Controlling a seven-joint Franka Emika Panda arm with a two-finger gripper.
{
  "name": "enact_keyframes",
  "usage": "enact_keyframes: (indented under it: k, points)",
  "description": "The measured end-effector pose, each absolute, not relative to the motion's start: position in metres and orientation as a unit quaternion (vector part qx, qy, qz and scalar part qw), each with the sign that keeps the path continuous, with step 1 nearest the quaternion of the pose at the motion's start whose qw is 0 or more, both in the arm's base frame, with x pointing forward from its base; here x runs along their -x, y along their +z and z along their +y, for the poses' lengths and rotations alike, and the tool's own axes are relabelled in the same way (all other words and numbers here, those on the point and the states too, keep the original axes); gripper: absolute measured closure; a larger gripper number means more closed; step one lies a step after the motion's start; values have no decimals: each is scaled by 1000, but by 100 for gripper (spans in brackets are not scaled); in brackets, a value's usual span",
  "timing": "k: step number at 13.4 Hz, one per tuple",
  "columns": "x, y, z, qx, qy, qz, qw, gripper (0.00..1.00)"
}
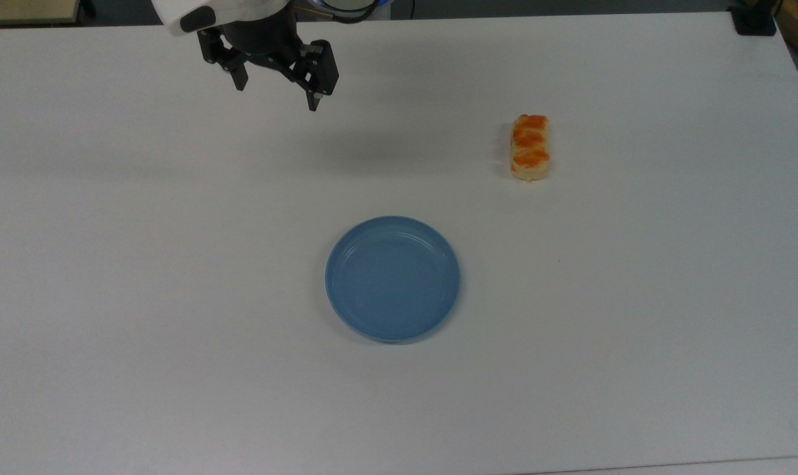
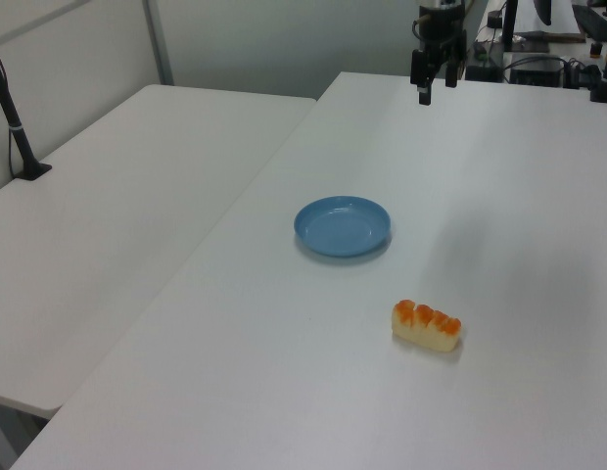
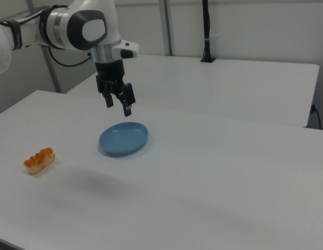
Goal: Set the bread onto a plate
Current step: 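Move the open gripper over to the orange-topped bread roll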
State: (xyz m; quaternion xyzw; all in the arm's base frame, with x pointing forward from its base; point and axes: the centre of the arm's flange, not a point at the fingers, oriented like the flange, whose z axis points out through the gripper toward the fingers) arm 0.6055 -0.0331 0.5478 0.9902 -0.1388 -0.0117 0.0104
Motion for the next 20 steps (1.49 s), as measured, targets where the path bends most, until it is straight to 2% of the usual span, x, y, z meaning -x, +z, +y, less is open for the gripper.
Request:
enact_keyframes:
  k: [12,16,20]
  points:
    - [-610,522,7,-994,-34,-105,12,0]
    - [-612,506,56,-996,-47,-68,15,0]
    - [-605,494,147,-996,-42,-75,21,0]
